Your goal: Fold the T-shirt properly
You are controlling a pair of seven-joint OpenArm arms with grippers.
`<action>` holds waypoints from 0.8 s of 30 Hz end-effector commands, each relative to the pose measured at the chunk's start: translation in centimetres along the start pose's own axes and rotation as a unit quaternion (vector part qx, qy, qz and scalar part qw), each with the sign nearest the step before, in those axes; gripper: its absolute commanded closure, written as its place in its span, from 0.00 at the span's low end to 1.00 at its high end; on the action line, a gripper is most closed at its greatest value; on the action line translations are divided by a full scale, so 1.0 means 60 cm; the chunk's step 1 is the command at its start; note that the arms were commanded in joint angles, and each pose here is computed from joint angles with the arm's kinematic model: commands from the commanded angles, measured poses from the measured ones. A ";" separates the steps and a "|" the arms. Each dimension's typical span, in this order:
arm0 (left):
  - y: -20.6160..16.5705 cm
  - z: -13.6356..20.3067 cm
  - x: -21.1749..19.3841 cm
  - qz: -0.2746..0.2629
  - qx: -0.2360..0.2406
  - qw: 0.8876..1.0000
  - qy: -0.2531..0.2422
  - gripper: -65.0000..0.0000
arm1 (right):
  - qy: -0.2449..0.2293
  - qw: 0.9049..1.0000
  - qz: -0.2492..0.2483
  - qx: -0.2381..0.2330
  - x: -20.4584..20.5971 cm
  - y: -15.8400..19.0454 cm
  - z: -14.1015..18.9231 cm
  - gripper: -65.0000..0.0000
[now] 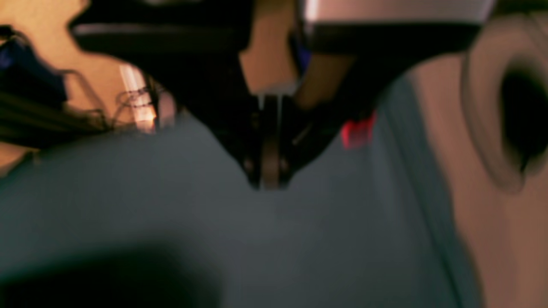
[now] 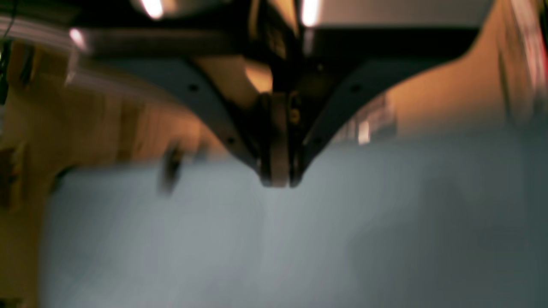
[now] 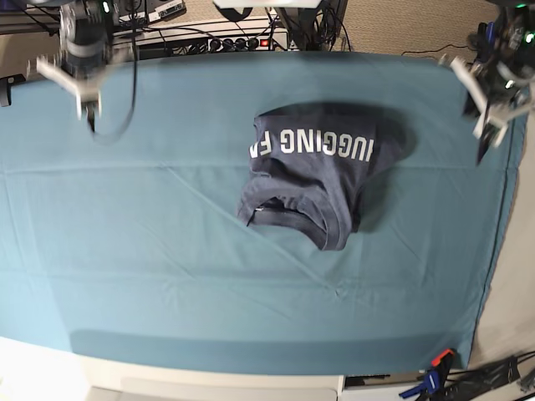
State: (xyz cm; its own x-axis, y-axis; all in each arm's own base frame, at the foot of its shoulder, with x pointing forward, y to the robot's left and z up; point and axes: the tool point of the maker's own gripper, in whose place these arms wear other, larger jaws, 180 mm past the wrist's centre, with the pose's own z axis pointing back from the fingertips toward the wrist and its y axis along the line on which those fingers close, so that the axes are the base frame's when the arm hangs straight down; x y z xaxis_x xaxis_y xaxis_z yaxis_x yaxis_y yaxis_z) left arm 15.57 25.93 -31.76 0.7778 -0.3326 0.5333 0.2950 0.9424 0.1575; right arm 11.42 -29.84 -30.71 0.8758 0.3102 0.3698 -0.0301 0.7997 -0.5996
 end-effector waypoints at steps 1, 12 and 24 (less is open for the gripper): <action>0.002 0.015 -0.014 -0.004 -0.004 1.000 0.008 1.00 | 0.003 1.000 0.010 0.000 -0.014 -0.011 0.010 1.00; -0.141 0.070 -0.314 0.143 -0.134 0.952 0.235 1.00 | 0.250 0.958 -0.015 0.138 -0.357 0.064 -0.039 1.00; -0.355 0.033 -0.616 0.193 -0.204 0.858 0.431 1.00 | 0.422 0.845 -0.193 0.264 -0.588 0.220 -0.090 1.00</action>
State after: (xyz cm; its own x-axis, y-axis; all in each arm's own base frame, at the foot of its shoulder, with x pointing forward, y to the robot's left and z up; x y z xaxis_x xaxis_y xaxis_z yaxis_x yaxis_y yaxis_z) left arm -19.76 18.06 -53.67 0.9363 -0.0596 -0.3462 -0.0448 0.9572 -0.2860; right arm -16.93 -31.79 -56.13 0.8931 -0.3341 -0.3011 0.3362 0.9406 -0.0467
